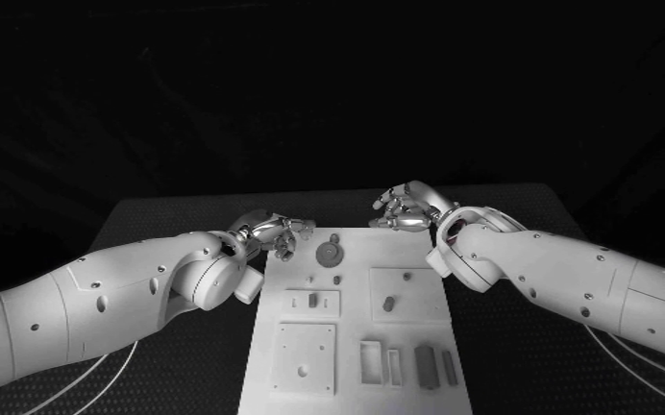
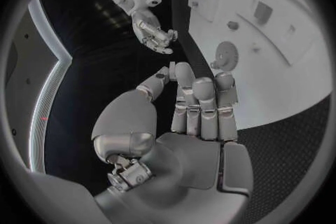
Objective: Assemble the parts on the task board
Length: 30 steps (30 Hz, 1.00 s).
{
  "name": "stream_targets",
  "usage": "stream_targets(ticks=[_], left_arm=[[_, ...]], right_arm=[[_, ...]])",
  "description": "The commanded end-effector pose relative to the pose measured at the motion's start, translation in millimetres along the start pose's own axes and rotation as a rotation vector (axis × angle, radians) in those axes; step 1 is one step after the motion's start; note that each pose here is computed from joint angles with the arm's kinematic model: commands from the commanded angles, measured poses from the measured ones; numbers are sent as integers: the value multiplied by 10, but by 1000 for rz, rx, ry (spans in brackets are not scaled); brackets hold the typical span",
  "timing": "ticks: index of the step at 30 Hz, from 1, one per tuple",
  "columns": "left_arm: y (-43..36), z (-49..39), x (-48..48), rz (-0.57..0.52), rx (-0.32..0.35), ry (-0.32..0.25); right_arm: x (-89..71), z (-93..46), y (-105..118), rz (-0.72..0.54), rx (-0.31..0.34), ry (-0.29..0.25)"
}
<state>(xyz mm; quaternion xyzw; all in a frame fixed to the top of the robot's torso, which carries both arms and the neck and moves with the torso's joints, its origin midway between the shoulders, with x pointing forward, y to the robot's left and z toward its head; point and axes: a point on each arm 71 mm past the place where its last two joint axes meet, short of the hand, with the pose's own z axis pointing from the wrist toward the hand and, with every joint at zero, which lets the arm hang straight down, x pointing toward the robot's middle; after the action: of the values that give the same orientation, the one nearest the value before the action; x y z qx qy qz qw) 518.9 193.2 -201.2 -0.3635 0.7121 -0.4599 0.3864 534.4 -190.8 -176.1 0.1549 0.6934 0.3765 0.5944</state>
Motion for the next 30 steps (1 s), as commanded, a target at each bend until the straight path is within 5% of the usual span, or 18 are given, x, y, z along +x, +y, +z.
stream_targets(ticks=[1, 20, 30], left_arm=[[-45, -1, 26, -176, 53, -46], [-23, 13, 139, -276, 54, -113], [-37, 15, 204, -286, 52, -90]], right_arm=[[104, -28, 70, 61, 6, 22], [430, -71, 518, 87, -105, -82], [588, -13, 592, 53, -133, -94]])
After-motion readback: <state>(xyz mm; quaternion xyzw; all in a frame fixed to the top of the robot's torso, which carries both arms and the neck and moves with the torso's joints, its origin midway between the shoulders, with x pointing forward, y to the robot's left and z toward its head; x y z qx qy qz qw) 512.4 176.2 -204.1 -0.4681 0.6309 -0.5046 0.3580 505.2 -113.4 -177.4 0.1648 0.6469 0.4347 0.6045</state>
